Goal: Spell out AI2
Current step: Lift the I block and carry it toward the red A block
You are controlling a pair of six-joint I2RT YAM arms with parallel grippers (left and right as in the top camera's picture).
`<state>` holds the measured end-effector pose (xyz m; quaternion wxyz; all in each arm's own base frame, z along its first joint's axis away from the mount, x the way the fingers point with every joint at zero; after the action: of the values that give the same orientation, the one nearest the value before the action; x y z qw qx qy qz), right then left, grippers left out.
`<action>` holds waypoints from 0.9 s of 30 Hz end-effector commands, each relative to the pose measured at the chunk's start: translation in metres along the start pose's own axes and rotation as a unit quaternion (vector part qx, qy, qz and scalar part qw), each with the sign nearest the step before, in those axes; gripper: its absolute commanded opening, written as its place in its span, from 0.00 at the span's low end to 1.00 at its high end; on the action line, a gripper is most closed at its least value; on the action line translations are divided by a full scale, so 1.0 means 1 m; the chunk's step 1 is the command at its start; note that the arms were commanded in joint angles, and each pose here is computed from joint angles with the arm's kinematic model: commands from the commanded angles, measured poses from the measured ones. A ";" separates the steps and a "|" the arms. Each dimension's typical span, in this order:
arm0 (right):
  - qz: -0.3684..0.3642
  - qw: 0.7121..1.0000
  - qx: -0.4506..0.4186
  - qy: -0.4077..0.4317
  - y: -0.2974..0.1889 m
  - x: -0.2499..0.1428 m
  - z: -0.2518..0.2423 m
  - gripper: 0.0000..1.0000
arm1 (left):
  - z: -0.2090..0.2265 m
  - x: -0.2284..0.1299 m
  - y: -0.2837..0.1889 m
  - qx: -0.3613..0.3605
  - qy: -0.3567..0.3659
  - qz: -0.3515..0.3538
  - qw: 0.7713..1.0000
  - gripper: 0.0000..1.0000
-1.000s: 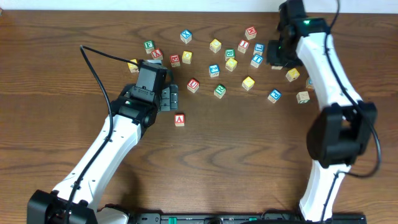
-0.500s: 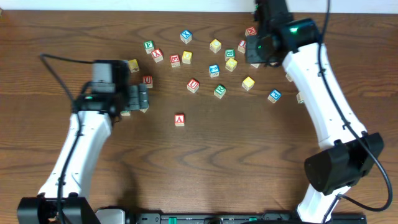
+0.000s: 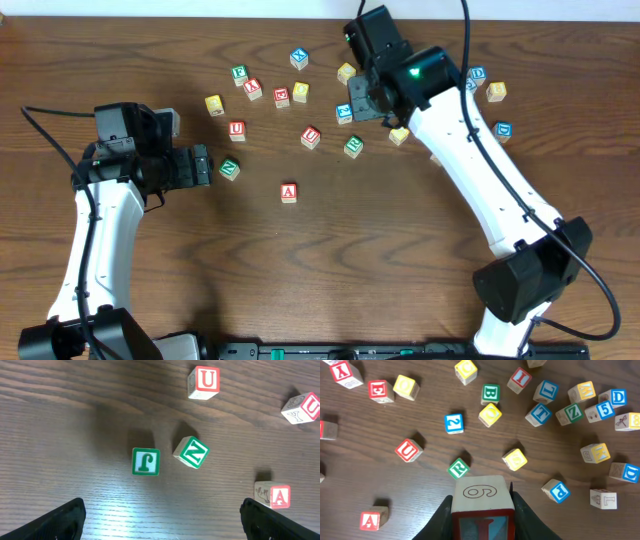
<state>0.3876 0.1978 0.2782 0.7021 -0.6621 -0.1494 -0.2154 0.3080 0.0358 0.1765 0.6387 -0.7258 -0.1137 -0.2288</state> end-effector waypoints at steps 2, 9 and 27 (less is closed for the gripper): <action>0.010 1.000 -0.022 0.003 0.016 -0.007 0.006 0.15 | -0.001 0.006 -0.008 -0.007 0.013 -0.014 1.000 0.97; 0.058 0.997 -0.044 -0.017 0.058 -0.028 0.018 0.12 | -0.002 0.006 -0.008 -0.007 0.011 -0.012 1.000 0.97; 0.127 0.989 0.001 -0.075 0.080 -0.074 0.059 0.05 | -0.002 0.005 -0.008 -0.007 0.011 -0.012 1.000 0.98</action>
<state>0.3772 0.2611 0.1829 0.7093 -0.6894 -0.1135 -0.0938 0.3064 0.0344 0.1760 0.6343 -0.7308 -0.1107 -0.2265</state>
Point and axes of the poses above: each gripper's point midway between its finger pads, its own y axis out along the fingers, its own z axis along the line the jaws close on, x = y × z, the point moved 7 cm from there along -y, back along the fingers, and after that the axes turned 15 degrees about y, right-handed, at the moved point
